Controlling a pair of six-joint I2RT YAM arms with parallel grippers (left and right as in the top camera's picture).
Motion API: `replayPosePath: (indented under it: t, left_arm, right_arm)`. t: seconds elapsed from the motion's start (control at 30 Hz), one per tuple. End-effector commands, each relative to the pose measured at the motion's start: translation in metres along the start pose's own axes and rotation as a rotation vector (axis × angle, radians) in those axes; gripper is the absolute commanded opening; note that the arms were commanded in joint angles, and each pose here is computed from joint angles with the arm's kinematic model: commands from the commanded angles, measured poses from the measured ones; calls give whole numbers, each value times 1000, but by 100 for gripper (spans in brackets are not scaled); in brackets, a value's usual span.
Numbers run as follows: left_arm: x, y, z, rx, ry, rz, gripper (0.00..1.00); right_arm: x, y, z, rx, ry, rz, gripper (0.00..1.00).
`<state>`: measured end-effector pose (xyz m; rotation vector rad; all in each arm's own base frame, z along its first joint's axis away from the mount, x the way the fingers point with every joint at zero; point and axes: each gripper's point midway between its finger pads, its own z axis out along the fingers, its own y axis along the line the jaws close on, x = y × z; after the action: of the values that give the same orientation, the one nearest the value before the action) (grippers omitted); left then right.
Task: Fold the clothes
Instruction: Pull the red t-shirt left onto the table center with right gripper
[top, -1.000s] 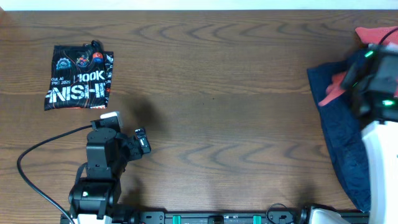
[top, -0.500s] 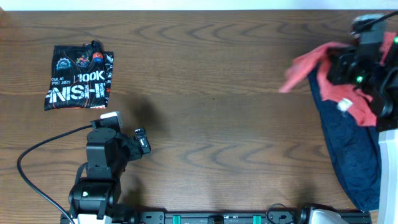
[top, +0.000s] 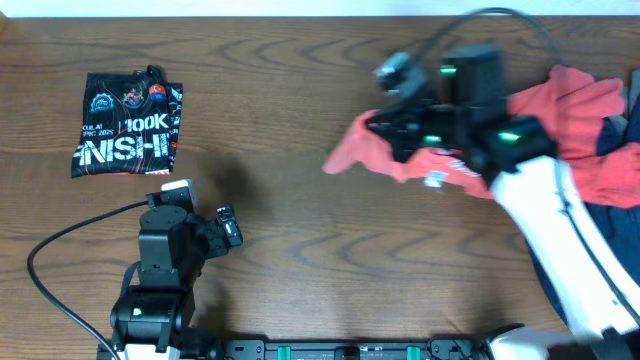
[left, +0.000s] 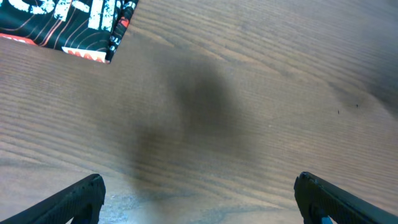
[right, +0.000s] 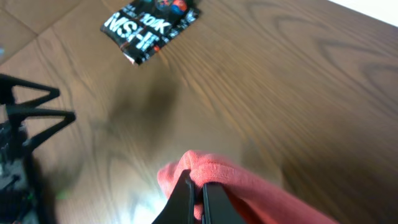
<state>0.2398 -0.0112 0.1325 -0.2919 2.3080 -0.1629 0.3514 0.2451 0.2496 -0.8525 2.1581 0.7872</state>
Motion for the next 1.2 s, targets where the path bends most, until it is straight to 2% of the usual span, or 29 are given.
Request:
replayPosePath:
  t: [0.0, 0.07, 0.1, 0.17, 0.2, 0.23, 0.27, 0.43, 0.57, 0.67, 0.87, 1.17]
  left_arm:
    - [-8, -1, -4, 1, -21, -9, 98]
    - [-8, -1, -4, 1, -21, -9, 98]
    - [-8, -1, -4, 1, -22, -9, 98]
    - [-8, -1, -4, 2, -23, -9, 98]
    - [-8, -1, -4, 1, -23, -9, 98]
    - [-9, -1, -4, 2, -24, -9, 98]
    - [-8, -1, -4, 1, -23, -9, 98]
    - [-19, -5, -4, 21, -67, -26, 98]
    - [-36, -12, 2, 49, -116, -75, 98]
    - [-37, -22, 21, 94, -77, -82, 98]
    - [-13, -58, 80, 233, 92, -55, 98]
    - [13, -109, 156, 297, 239, 33, 98]
  right_arm:
    - [-3, 11, 42, -13, 0, 18, 2]
    - [-15, 15, 69, -18, -52, -20, 6]
    - [-23, 18, 80, -26, -85, -39, 15]
    - [-31, 20, 95, -27, -128, -65, 41]
    - [-33, 17, 98, -7, -137, -58, 61]
    - [-34, 7, 99, 46, -141, -18, 88]
    - [-31, -8, 97, 121, -136, 44, 99]
    - [2, -85, 57, 487, -61, 287, 99]
    - [38, -126, 9, 670, 35, 413, 99]
    - [61, -145, -25, 735, 95, 492, 99]
    - [101, -158, -79, 814, 204, 614, 99]
    - [141, -162, -133, 885, 300, 761, 99]
